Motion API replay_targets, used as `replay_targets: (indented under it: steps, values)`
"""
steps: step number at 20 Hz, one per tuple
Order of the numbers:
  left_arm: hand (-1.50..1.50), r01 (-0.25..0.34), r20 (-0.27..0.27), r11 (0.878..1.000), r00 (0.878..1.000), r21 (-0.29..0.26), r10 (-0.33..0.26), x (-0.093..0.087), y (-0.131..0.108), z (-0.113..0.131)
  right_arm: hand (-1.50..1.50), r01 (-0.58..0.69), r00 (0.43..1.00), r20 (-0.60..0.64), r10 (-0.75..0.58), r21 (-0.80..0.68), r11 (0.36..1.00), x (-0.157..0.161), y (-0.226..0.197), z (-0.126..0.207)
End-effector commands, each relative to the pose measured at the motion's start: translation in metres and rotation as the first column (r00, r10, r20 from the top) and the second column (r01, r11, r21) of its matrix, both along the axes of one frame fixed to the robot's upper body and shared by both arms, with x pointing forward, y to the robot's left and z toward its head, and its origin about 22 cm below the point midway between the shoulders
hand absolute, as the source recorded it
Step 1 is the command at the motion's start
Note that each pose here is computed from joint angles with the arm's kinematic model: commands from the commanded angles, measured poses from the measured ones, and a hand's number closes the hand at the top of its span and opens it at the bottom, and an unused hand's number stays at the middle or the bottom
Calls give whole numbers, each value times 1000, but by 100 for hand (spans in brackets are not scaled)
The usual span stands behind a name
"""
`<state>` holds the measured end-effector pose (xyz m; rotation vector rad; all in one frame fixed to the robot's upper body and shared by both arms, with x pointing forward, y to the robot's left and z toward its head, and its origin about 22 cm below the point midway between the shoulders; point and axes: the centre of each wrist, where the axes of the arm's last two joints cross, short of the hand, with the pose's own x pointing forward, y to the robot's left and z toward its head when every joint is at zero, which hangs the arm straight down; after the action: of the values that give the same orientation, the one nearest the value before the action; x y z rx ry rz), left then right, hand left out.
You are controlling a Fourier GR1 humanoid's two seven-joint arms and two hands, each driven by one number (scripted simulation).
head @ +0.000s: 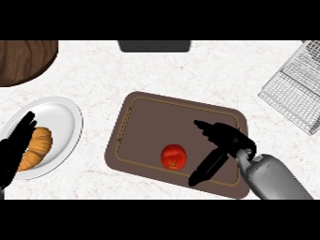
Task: Pick the tomato from the tray and place it in the tiered basket
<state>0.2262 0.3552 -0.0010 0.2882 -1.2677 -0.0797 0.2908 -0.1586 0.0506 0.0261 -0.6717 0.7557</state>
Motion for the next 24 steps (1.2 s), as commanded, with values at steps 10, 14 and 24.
replay_targets:
  steps: [10,14,24]
  values:
    - [0,-13,-64,1000,998,-7,12,-6,19,-20,-150,-20,998,-51,22,23,1000,-5,30,-30]
    - [0,-3,-65,1000,998,-14,2,-17,8,-17,-150,-39,996,-73,44,69,997,-4,49,-34]
    - [0,-32,-82,999,996,-30,30,-7,15,-23,150,59,983,165,-75,99,993,-19,66,-33]
